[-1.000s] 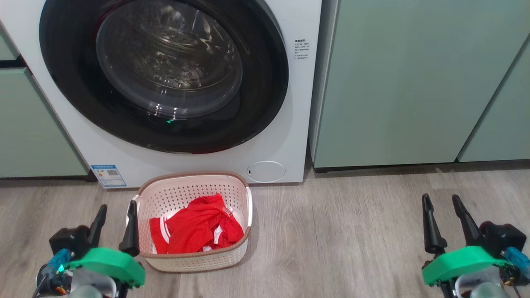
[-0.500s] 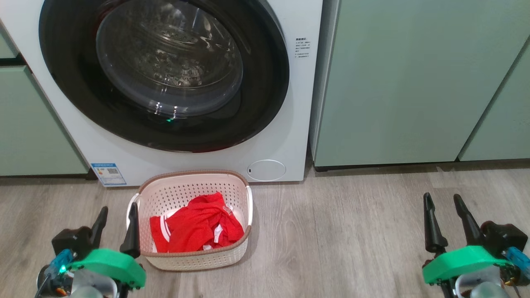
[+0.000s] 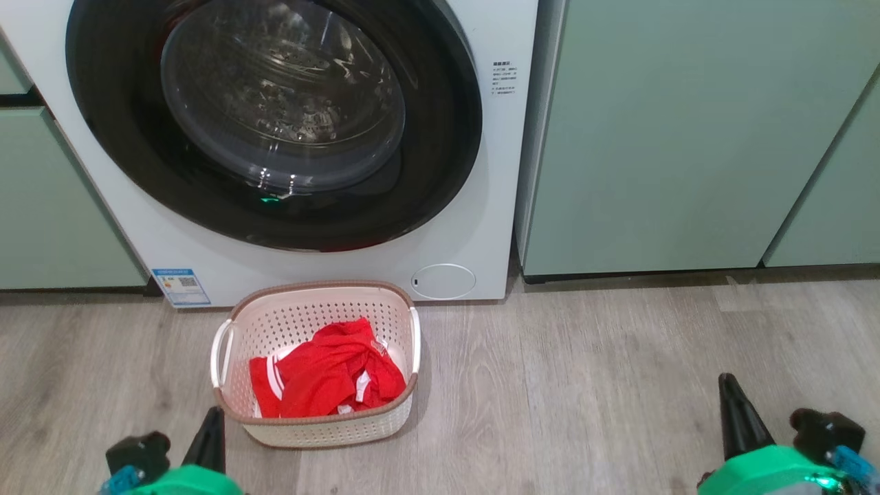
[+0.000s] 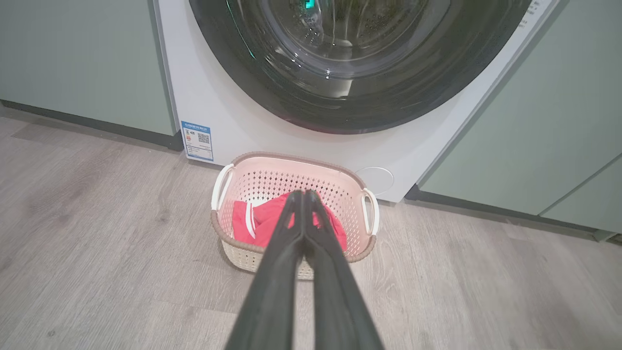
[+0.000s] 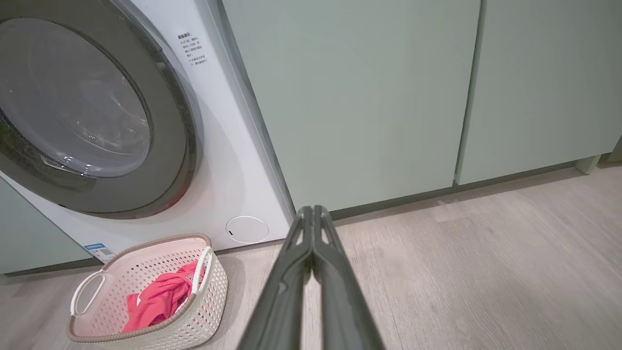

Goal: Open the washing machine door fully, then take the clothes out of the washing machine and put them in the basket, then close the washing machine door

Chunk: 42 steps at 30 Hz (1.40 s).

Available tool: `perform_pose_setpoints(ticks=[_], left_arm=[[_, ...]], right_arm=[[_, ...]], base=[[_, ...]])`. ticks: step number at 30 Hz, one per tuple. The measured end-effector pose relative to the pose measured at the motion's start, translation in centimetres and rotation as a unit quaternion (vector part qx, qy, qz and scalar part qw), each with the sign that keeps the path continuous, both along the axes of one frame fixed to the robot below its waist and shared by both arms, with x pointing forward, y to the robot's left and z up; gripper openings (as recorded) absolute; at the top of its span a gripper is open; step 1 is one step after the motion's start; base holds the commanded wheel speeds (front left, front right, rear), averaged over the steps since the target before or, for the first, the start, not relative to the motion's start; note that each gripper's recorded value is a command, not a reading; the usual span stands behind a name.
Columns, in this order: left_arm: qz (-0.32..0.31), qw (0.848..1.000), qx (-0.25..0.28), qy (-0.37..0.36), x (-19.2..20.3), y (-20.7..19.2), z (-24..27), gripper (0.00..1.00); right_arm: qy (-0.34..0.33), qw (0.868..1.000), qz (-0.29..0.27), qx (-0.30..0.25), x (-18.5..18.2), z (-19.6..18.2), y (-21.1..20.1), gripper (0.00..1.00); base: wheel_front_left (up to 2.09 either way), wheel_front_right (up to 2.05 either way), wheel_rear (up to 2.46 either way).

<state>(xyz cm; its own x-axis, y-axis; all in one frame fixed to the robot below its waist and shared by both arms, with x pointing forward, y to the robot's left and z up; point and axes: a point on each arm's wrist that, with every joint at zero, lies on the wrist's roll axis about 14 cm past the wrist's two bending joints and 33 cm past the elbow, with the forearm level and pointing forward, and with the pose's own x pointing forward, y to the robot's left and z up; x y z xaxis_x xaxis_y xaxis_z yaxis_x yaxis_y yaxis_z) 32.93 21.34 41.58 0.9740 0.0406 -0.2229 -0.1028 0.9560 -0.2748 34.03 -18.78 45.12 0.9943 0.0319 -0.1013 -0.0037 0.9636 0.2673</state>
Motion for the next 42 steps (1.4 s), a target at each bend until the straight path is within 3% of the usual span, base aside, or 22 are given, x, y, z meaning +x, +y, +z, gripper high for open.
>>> perform_pose_setpoints(ticks=[23,42], left_arm=[[0.036,0.993,-0.109,-0.005,0.8,-0.1,0.7,0.0],[0.06,0.977,-0.206,-0.011,1.5,-0.3,1.4,0.0]], right_arm=[[0.014,0.993,-0.039,0.114,0.4,0.0,-0.9,0.0],[0.022,0.974,-0.065,0.217,0.8,-0.1,-1.2,0.0]], base=[[0.0,0.0,0.0],[0.0,0.0,0.0]])
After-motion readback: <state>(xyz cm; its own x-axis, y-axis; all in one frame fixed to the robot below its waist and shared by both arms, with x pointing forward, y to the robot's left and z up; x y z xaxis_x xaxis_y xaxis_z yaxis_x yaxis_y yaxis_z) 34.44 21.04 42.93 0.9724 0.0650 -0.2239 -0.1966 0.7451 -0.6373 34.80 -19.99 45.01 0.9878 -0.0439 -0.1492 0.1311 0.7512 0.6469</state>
